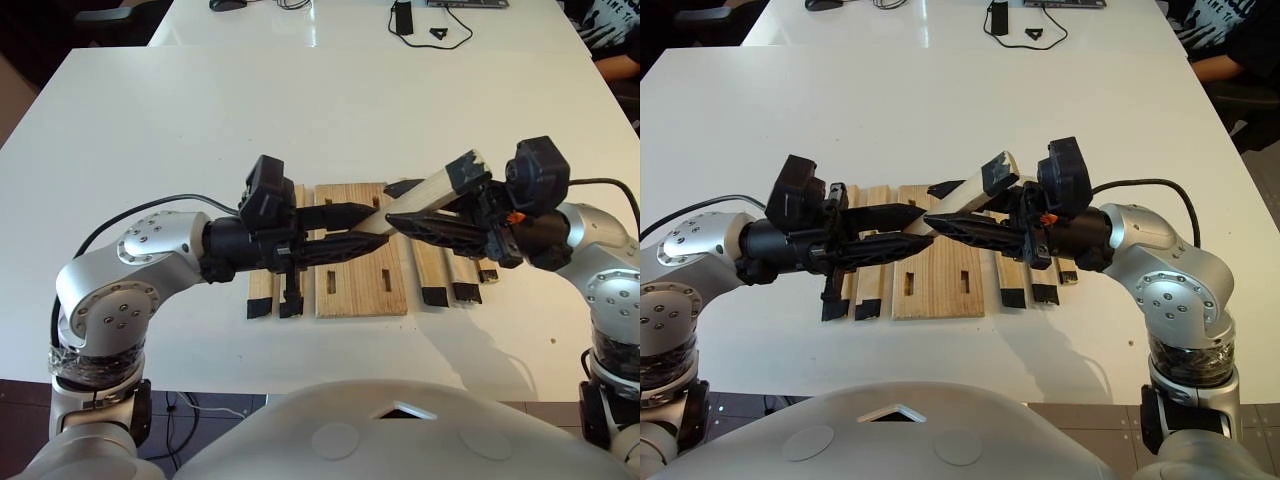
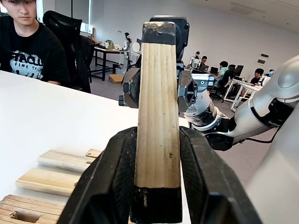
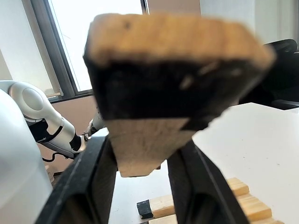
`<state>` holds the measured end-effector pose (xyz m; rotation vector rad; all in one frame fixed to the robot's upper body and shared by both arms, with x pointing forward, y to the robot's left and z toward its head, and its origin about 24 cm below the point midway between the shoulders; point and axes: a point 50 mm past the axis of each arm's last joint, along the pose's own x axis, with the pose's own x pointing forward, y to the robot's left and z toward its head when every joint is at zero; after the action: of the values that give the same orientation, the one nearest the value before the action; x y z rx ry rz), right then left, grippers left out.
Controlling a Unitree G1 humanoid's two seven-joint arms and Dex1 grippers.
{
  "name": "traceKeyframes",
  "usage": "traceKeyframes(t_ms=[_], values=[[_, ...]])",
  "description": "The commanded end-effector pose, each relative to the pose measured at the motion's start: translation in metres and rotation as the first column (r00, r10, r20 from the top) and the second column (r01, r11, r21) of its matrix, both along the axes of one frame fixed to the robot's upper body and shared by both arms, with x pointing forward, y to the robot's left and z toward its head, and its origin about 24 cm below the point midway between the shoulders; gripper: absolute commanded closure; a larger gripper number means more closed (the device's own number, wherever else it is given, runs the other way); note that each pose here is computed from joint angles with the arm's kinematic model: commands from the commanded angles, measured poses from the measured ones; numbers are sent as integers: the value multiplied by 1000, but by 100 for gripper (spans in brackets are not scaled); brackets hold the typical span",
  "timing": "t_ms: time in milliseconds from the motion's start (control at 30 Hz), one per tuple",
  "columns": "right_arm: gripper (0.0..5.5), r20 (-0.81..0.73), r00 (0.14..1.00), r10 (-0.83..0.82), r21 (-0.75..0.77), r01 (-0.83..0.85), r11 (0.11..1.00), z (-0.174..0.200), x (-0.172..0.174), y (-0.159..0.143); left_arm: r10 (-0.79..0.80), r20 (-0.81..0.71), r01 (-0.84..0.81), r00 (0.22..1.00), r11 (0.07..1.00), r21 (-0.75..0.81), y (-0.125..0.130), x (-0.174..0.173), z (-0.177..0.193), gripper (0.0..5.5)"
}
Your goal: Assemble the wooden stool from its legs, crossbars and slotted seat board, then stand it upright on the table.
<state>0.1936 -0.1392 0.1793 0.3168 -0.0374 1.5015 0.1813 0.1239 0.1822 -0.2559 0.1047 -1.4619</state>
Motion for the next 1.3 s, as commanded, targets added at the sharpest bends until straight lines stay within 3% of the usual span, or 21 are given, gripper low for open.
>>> traceKeyframes(t_ms=[33, 100, 233, 300, 433, 633, 1000, 1300], values=[[407, 8, 994, -108, -113, 108, 988, -10, 11, -12, 121, 28, -121, 992, 992, 20, 2, 13, -1, 422], [408, 25, 987, -157, -136, 159, 978, -11, 19, -19, 135, -19, -134, 991, 990, 40, 1, 14, -8, 362], [422, 73, 967, -245, -193, 255, 947, -14, 33, -33, 180, 4, -179, 984, 978, 106, -3, 13, -21, 301], [422, 140, 938, -316, -277, 344, 897, -19, 45, -48, 276, 39, -279, 960, 943, 183, 0, 23, -34, 267], [422, 257, 893, -370, -419, 448, 790, -27, 63, -80, 317, 92, -330, 944, 912, 244, 0, 24, -48, 199], [422, 273, 876, -399, -479, 483, 733, -42, 77, -109, 314, 131, -339, 940, 898, 280, -3, 18, -61, 196], [422, 168, 934, -316, -556, 354, 752, -77, 58, -114, 296, 139, -325, 945, 903, 280, -3, 13, -63, 196], [422, 211, 935, -286, -606, 355, 712, -94, 54, -116, 288, 139, -316, 948, 906, 280, -2, 13, -62, 196]])
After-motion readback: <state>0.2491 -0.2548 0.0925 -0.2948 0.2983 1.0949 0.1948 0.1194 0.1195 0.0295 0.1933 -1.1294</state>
